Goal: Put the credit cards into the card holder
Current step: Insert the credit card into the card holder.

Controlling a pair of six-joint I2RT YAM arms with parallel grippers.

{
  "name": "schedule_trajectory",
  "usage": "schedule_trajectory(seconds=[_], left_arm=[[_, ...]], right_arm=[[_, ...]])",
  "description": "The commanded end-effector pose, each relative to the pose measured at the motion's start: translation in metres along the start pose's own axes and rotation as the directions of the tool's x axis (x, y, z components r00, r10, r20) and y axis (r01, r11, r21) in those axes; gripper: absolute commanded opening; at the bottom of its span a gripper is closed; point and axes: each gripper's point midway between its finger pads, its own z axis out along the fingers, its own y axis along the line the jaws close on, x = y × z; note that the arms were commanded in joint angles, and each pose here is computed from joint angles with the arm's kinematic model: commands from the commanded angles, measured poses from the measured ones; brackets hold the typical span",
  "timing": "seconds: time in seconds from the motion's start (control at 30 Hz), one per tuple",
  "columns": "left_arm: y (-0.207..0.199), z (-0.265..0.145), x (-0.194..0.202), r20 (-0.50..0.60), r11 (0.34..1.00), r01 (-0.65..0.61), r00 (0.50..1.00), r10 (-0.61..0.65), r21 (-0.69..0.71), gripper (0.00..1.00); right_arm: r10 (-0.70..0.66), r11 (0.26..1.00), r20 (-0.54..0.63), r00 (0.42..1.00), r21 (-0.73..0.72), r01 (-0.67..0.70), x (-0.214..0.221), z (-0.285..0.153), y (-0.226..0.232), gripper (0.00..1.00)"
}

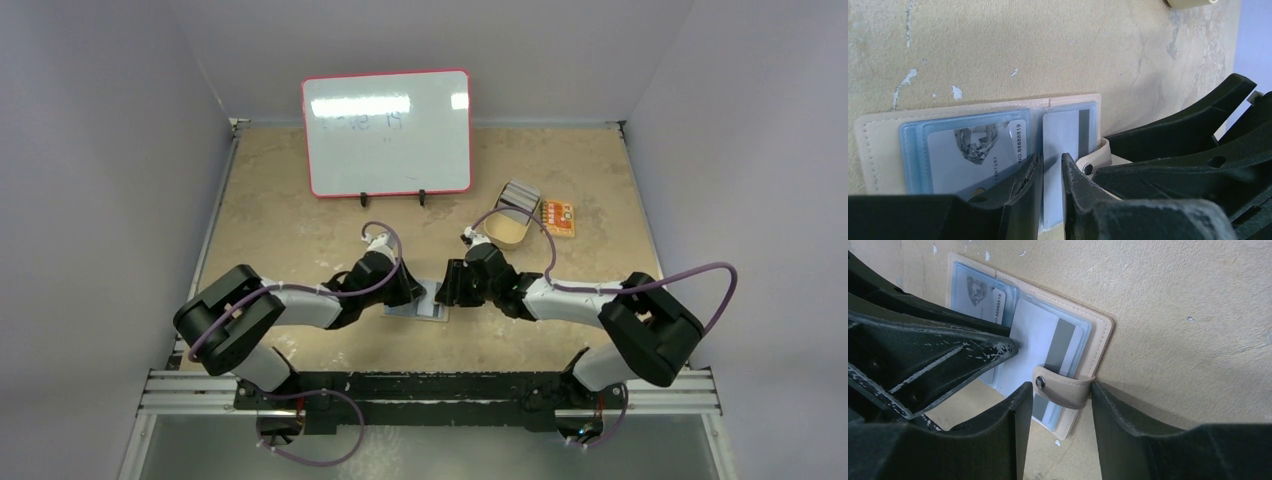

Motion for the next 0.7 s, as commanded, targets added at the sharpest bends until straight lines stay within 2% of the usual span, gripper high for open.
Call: schedule_trajectory(seconds=[0.0, 0.3, 0.53, 0.67], left_arm=[[-0.021, 0.006, -0.007, 0.027, 0.999, 0.01, 1.0, -0.011, 0.041, 0.2], [-0.028, -0.004, -0.017, 0.056, 0.999, 0.019, 0.998, -0.021, 0.026, 0.34], [-0.018, -0.027, -0.04, 0.13, 0.995, -0.023, 0.991, 0.035, -0.094, 0.45], [0.003, -0.036, -0.041, 0.142, 0.98, -0.035, 0.988, 0.064, -0.196, 0.47]], right_arm=[[0.005, 1.0, -0.015, 1.0, -0.014, -0.005, 0.007, 0.002, 0.0, 0.48], [-0.02, 1.0, 0.013, 1.0, 0.008, 0.019, -0.002, -0.003, 0.0, 0.48], [-0.032, 0.999, 0.026, 0.999, -0.005, 0.032, -0.004, -0.007, 0.002, 0.48], [-0.041, 0.999, 0.009, 0.999, -0.008, 0.041, -0.001, -0.003, 0.002, 0.46]])
